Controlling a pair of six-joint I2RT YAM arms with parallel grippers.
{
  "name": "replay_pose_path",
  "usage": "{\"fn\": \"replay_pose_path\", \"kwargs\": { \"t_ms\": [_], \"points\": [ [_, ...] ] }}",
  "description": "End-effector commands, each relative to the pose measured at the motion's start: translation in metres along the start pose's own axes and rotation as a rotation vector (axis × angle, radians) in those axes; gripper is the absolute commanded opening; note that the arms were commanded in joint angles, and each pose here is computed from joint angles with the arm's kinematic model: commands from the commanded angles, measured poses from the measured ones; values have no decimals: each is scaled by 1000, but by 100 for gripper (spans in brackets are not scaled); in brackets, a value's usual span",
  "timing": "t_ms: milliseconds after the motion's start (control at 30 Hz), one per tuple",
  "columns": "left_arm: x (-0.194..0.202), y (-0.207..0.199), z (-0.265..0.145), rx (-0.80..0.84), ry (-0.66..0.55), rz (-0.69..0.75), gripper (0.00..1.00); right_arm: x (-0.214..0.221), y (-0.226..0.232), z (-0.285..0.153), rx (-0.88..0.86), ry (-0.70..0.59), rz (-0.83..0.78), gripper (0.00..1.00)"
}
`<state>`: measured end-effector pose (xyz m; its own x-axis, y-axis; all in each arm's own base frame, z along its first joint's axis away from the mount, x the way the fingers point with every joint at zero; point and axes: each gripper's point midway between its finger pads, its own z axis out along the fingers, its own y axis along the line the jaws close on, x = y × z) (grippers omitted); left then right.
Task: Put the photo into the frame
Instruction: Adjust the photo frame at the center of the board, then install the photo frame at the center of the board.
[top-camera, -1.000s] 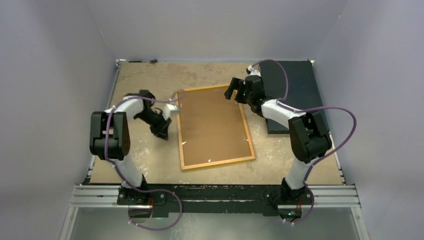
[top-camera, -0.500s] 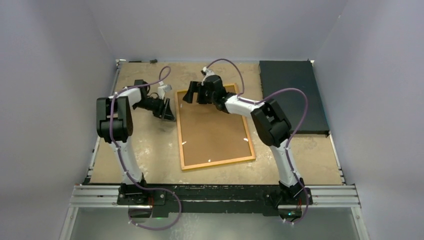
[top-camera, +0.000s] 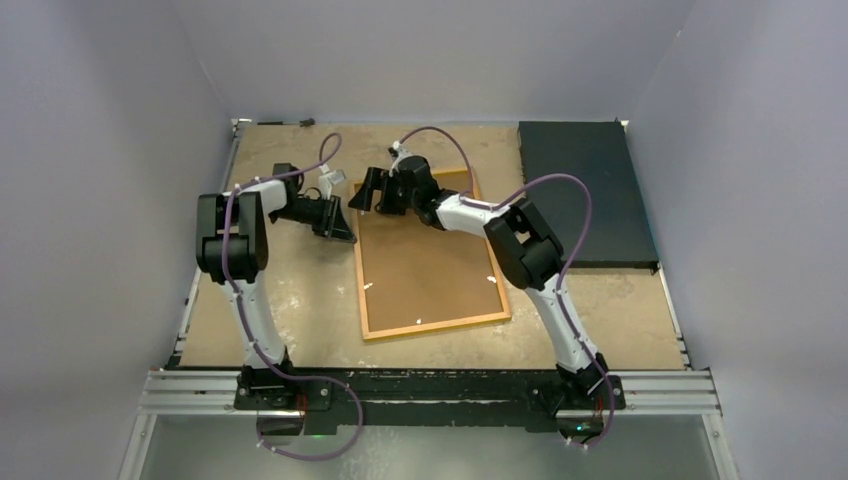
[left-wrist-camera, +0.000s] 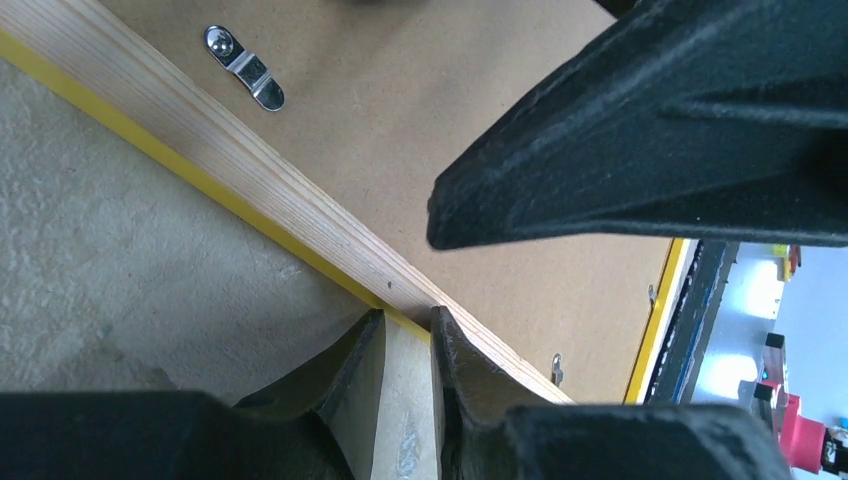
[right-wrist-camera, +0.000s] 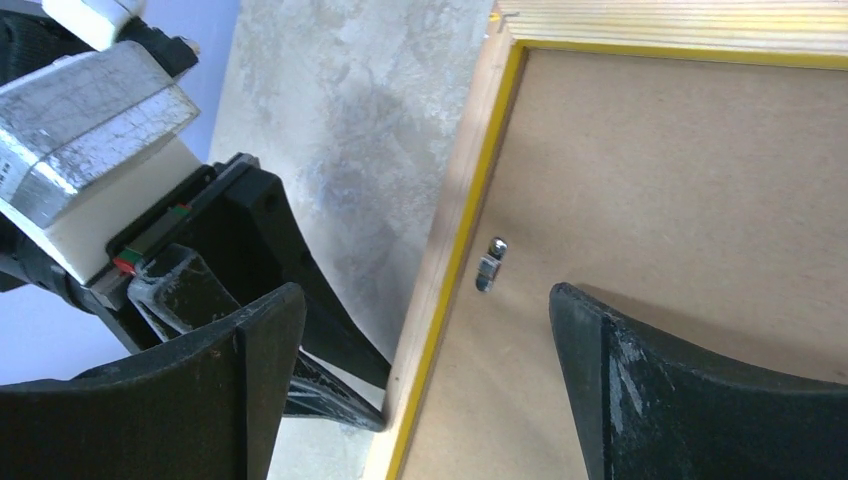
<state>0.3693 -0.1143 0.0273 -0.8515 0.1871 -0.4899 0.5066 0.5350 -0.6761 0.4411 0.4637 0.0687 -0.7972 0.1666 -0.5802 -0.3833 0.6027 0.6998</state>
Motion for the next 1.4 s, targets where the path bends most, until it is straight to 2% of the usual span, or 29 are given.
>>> {"fn": "replay_pose_path", "kwargs": {
  "t_ms": [0, 433, 1000, 1167, 1267, 1367],
  "points": [
    [16, 11, 9, -26, 30, 16, 20, 0, 23, 9, -94, 8, 45, 94],
    [23, 11, 8, -30, 43, 27, 18, 27, 35, 24, -129, 60, 99, 93],
    [27, 8, 6, -26, 59, 44, 17, 22, 37, 29, -156, 12, 138, 93],
    [26, 3, 0, -17, 66, 50, 17, 16, 57, 9, -219, 22, 130, 95],
    [23, 1, -13, -12, 60, 76, 18, -14, 66, -24, -241, -19, 97, 97],
    [20, -3, -31, -11, 66, 123, 19, -48, 47, -63, -192, -89, 71, 99]
  ]
}}
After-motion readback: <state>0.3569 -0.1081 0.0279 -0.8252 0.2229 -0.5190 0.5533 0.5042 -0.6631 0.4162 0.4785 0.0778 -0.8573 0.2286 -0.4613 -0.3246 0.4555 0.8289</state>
